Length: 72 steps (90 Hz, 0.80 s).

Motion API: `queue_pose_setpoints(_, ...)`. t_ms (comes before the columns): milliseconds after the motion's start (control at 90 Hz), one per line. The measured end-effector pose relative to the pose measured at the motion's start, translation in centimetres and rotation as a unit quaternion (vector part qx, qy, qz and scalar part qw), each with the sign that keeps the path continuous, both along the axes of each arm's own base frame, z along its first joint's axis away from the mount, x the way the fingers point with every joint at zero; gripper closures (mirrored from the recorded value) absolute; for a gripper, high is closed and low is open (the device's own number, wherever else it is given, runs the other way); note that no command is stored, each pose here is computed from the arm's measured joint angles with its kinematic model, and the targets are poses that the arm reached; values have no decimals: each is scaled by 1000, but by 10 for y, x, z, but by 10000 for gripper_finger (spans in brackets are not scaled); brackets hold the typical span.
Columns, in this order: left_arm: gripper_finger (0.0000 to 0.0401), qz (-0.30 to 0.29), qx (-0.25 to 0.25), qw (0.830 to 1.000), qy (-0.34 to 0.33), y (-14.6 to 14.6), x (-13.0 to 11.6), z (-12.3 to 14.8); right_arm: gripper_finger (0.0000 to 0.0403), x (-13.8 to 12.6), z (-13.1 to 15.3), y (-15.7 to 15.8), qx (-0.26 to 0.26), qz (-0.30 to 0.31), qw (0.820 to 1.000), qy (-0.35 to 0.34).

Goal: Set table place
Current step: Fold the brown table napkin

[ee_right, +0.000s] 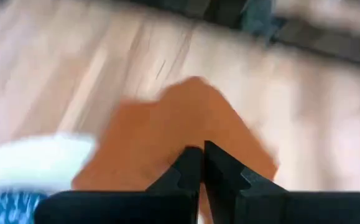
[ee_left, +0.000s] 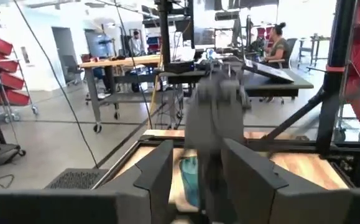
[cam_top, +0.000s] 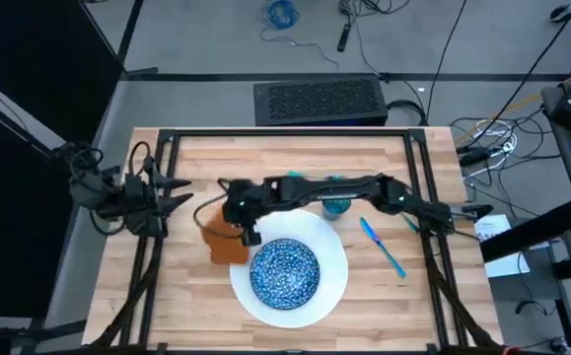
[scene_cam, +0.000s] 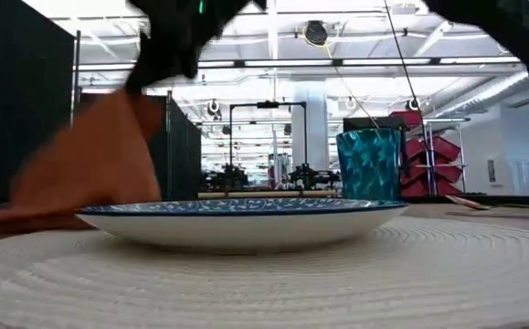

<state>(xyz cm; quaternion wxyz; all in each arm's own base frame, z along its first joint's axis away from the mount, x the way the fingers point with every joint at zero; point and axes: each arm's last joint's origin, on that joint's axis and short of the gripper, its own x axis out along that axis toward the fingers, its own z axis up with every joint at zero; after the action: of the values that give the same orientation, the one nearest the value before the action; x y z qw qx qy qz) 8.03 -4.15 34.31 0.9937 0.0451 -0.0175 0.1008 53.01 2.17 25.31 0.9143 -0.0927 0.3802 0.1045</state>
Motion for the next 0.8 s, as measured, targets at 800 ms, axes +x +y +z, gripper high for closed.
queue_pose_setpoints(800,279,-11,16,1000,5,1,-2,-1,400,0,-44,-53,-7,24,995,99)
